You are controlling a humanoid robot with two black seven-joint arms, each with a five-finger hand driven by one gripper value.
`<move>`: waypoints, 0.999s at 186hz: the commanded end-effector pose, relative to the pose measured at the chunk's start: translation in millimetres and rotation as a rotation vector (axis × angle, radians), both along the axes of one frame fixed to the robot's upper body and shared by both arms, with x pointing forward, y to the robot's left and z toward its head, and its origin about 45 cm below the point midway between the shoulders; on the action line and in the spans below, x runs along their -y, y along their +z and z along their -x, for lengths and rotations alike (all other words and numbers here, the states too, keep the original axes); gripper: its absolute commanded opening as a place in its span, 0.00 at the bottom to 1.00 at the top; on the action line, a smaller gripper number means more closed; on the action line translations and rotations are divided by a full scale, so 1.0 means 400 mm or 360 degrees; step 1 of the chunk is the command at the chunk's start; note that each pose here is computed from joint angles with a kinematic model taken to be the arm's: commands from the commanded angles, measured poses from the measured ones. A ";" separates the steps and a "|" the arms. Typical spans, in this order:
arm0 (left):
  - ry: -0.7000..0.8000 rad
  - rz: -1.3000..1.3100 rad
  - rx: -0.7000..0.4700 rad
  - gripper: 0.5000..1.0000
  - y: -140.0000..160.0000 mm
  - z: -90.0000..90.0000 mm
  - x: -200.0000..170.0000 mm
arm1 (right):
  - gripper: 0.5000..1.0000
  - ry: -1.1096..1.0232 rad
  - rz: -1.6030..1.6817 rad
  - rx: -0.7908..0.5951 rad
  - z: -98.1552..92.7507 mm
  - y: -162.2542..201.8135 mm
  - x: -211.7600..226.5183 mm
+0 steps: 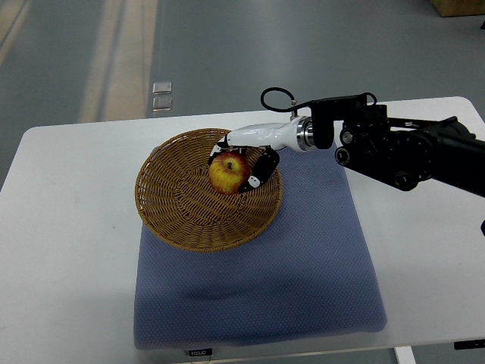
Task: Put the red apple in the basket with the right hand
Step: 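Carry the apple over the wicker basket and lower it inside, then open the right hand and withdraw it away from the basket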
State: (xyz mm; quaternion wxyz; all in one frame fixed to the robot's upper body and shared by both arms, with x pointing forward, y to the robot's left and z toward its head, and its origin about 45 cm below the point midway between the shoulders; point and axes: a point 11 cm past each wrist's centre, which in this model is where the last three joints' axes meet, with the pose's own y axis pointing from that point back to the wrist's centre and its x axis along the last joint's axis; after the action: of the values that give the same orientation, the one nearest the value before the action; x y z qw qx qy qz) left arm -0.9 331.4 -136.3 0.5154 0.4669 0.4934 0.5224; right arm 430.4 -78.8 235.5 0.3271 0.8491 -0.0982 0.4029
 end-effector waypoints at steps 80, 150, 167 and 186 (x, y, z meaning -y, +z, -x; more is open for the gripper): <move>0.0001 -0.0003 -0.0003 1.00 0.000 0.003 -0.002 | 0.80 0.0024 0.0037 -0.0042 0.013 -0.044 -0.050; -0.0009 -0.0001 -0.0005 1.00 0.000 0.003 0.000 | 0.80 -0.0486 -0.0355 -0.0198 -0.089 0.055 0.213; -0.0012 -0.0001 -0.0003 1.00 0.000 0.001 0.000 | 0.80 -0.0654 -0.0475 -0.0314 -0.091 0.046 0.308; -0.0012 -0.0001 -0.0003 1.00 0.000 0.001 0.000 | 0.80 -0.0811 -0.0573 -0.0409 -0.081 0.016 0.390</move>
State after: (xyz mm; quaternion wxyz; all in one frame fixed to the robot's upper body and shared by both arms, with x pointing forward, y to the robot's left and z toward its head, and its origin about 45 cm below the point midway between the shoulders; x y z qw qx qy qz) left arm -1.4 331.5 -136.3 0.5167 0.4693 0.4921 0.5203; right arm 466.3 -202.7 251.6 0.2831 0.8847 -0.2945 0.2246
